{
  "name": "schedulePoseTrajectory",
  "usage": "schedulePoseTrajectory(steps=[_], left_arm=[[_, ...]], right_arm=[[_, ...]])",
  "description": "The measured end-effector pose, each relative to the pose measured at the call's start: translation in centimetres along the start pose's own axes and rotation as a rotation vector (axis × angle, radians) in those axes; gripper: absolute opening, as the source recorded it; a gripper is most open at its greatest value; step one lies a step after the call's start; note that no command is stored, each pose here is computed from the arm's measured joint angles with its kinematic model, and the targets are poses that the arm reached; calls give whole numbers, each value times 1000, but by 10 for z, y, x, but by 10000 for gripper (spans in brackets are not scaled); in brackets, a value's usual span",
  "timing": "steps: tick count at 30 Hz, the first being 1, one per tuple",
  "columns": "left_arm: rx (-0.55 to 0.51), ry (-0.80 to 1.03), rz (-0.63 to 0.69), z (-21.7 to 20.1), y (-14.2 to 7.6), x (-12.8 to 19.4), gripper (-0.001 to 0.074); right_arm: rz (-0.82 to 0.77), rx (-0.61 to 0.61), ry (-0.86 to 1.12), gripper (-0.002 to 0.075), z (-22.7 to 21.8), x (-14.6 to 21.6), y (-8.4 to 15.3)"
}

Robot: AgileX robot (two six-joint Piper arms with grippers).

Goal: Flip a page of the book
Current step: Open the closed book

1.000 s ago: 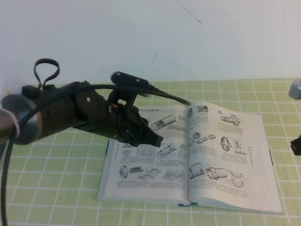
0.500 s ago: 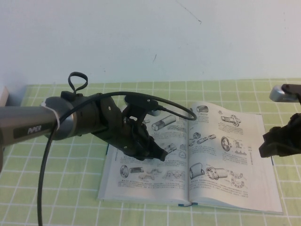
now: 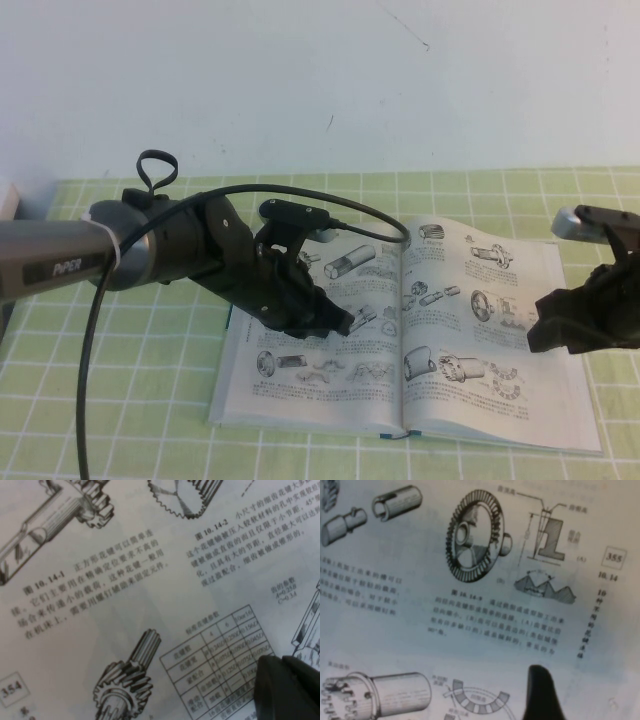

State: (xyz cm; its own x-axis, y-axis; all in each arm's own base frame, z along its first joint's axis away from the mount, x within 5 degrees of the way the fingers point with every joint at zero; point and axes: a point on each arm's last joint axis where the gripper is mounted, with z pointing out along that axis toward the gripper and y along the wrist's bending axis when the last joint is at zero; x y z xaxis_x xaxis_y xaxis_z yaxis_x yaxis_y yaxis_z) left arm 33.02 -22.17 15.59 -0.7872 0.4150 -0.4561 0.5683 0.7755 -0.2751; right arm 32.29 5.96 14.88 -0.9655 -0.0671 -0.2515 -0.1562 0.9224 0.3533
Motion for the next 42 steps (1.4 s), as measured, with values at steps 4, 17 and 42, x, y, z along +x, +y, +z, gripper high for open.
schedulePoseTrajectory(steps=[4, 17, 42], left_arm=[[4, 0, -5, 0, 0, 0, -2], [9, 2, -14, 0, -1, 0, -2], [12, 3, -13, 0, -1, 0, -2]], right_arm=[[15, -29, 12, 410, 11, 0, -2], [29, -74, 2, 407, 19, -3, -1], [145, -372, -15, 405, 42, -8, 13]])
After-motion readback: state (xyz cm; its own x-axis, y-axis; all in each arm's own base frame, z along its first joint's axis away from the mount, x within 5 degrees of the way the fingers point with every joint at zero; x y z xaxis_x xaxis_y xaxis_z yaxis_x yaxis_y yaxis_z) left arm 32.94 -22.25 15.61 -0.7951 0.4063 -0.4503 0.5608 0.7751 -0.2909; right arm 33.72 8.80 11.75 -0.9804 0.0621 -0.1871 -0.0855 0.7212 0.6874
